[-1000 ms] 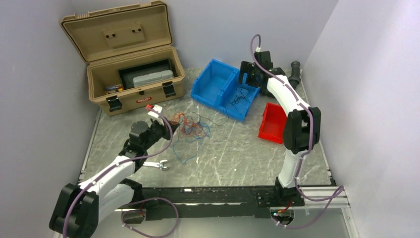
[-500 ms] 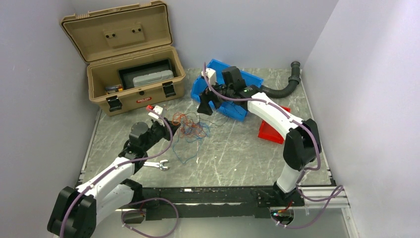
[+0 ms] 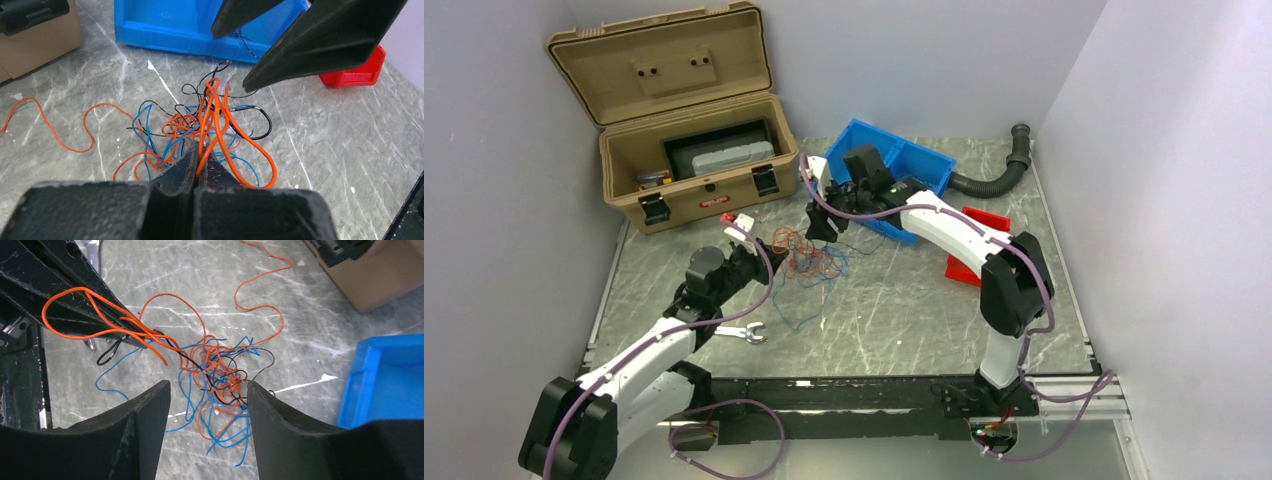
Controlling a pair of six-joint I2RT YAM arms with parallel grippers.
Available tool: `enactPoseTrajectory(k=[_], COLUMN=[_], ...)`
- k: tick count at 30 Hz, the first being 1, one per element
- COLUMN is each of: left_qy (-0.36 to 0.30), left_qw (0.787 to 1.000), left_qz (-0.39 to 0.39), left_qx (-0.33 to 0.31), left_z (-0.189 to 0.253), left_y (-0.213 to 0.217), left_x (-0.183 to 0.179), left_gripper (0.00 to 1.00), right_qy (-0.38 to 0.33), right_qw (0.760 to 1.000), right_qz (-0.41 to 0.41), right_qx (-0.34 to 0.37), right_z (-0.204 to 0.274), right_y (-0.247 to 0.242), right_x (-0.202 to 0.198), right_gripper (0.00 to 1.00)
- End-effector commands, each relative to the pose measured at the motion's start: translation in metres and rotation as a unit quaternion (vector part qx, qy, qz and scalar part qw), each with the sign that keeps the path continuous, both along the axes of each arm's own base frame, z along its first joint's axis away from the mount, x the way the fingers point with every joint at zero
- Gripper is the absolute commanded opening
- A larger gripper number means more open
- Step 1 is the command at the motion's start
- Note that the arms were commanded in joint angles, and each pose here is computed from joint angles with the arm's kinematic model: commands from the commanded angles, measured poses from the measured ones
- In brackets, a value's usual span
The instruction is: Untangle the cables
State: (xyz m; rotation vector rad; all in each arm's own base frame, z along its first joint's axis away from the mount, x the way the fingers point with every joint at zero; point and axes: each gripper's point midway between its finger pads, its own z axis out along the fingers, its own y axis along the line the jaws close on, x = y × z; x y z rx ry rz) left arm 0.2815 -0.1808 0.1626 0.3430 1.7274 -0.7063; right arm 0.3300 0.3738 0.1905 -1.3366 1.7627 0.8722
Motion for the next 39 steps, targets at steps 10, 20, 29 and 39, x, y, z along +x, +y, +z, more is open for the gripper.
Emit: enactPoseTrajectory(k=[10,20,29,39], left_qy=[-0.029,0.001,0.016,0.028], left_qw=[0.999,0.997,0.997,0.995], left_qz=[0.014,0.073,0.078,0.091], left_qx=[-0.003,0.003,0.007,0.02], left_z=[0.02,0.003,-0.007,-0.015], left_y=[0.001,0.018,0.018,0.024], left_x=[0.008,0.016,0.019,0.019], left_gripper=[0.0,0.0,0.0,0.0], right_qy=[-0.008,-0.015,-0.037,-0.029], right_qw=[1.0,0.966,0.868,0.819], right_qz=[0.016,-0.257,-0.488,-0.562], right_qx=[0.006,0.032,0.084,0.112], right_z=[-0.003,0.027,0.092,0.124], right_y=[0.015,-0.09,-0.202,-0.25], right_x=[0.004,0.08,0.133,0.161], right_gripper=[0.07,0.0,0.0,0.0])
